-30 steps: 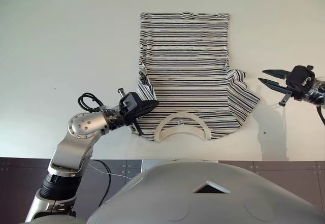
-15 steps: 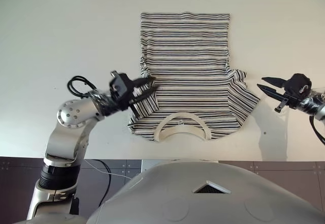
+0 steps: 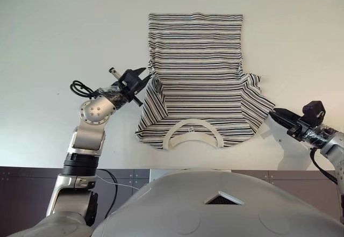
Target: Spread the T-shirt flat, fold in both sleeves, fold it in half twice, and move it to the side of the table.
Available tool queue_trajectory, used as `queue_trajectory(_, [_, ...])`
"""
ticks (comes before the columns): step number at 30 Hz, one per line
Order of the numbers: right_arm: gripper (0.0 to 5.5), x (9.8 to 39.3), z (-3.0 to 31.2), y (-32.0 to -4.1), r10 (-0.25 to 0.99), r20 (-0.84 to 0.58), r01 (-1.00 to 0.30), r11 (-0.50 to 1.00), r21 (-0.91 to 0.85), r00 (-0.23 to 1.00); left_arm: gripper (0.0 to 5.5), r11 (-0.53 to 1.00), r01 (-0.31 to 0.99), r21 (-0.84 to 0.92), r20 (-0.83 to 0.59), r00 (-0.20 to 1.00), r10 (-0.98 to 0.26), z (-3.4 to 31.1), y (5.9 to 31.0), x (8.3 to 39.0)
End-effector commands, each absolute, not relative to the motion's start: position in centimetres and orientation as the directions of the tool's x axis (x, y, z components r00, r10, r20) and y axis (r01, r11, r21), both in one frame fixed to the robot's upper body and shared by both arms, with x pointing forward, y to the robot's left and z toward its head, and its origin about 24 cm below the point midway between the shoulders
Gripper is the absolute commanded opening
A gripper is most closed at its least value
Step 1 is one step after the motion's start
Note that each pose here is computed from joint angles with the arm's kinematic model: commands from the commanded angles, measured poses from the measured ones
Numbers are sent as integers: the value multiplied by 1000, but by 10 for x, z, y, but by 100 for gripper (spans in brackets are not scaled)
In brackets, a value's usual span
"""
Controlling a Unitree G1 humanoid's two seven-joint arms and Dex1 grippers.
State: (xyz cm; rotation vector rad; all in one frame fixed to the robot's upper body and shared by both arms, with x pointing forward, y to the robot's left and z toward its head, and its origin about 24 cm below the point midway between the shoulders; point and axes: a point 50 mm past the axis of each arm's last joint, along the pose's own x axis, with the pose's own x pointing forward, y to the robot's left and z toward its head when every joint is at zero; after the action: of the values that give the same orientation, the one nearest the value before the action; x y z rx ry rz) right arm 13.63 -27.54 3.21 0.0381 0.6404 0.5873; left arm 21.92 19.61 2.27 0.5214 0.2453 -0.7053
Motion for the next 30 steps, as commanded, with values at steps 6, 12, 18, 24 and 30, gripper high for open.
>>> queue_trajectory(6, [101,138,30,-267,524,-567,-409,852,328,636,108,691,649,320,-428,749,-505,3,183,231])
queue_trajectory(12, [101,144,30,-263,484,-553,-253,861,442,678,108,706,629,325,-320,776,-544,26,176,224])
queue_trajectory(18, [101,145,27,-264,437,-563,-183,874,450,701,108,730,595,336,-280,803,-525,42,179,222])
queue_trajectory(24, [14,145,28,-258,451,-546,-230,875,426,706,111,747,567,346,-267,823,-501,48,183,223])
queue_trajectory(30, [14,160,48,-261,448,-456,-333,889,313,769,111,767,533,356,-249,846,-472,52,186,222])
